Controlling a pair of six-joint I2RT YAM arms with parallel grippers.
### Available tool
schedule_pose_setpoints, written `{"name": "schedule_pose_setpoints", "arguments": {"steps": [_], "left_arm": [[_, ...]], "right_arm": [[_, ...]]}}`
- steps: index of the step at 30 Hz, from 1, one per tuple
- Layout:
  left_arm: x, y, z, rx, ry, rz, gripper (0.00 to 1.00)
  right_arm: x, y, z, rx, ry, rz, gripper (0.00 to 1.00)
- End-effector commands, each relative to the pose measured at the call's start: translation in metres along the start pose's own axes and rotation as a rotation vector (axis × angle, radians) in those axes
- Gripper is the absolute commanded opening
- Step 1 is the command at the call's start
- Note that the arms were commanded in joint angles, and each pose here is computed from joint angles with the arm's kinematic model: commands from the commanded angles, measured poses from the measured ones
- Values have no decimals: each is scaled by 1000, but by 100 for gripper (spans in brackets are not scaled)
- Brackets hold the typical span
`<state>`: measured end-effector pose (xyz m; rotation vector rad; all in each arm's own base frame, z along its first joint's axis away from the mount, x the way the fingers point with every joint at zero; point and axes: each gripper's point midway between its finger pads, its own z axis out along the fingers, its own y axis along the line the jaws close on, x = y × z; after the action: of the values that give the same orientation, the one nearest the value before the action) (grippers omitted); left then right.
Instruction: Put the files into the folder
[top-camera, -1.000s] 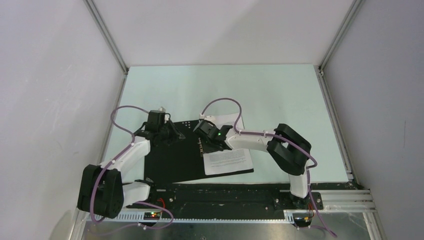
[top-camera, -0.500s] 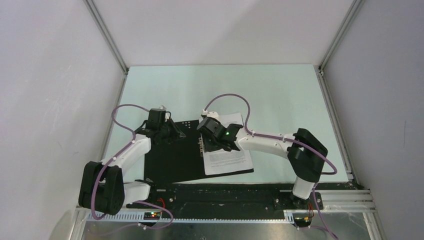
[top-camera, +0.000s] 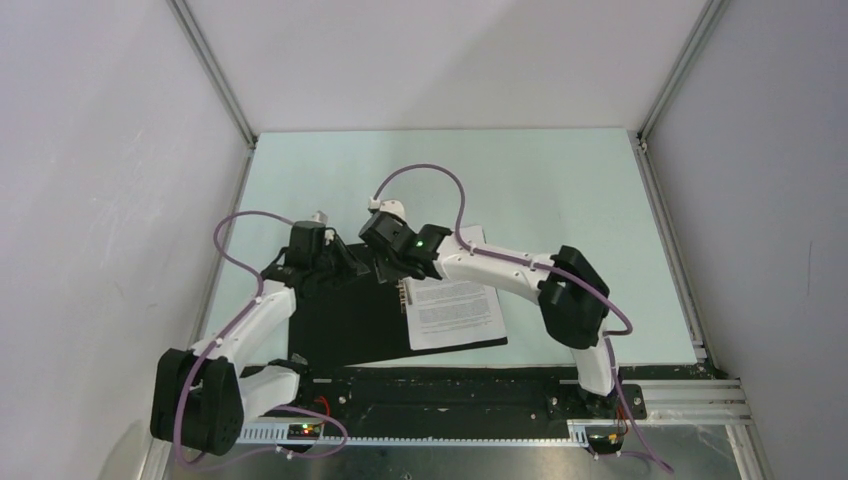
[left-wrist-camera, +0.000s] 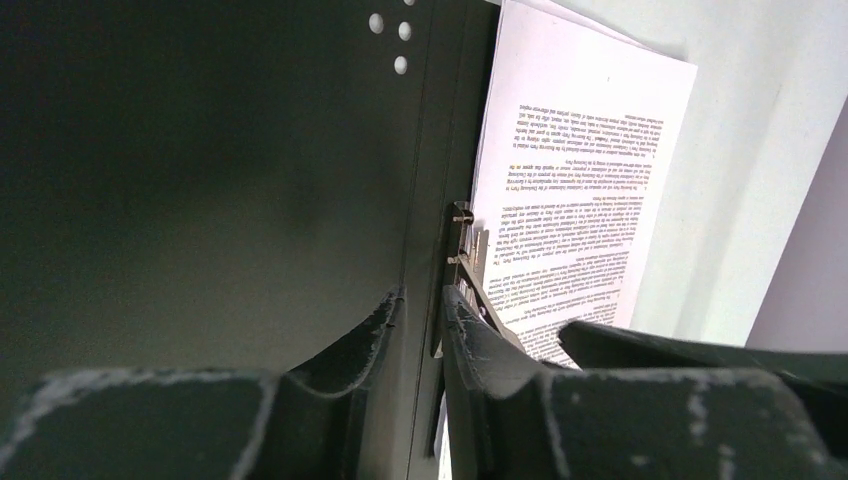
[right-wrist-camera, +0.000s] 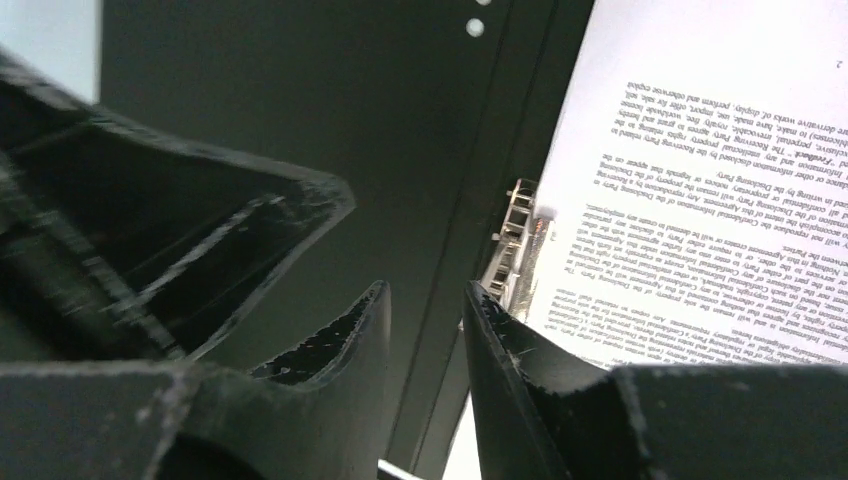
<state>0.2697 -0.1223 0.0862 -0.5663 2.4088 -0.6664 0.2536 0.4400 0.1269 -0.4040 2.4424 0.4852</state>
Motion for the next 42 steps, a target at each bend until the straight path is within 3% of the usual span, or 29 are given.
{"name": "schedule_pose_setpoints", "arguments": {"steps": [1,16,25,42], "left_arm": [[-11,0,-7,4,-56,26,25],[-10,1,-1,-6,-29,20,25],[-2,-2,13,-9,39,23,24],[25,-59,64,76,167,11,27]], "right_arm": [[10,-20,12,112,46,-88,37],[42,-25,29,103,129,-121,31],[63,-33,32,98,162,-98,17],[87,-78,27,131,152,-186,6]]}}
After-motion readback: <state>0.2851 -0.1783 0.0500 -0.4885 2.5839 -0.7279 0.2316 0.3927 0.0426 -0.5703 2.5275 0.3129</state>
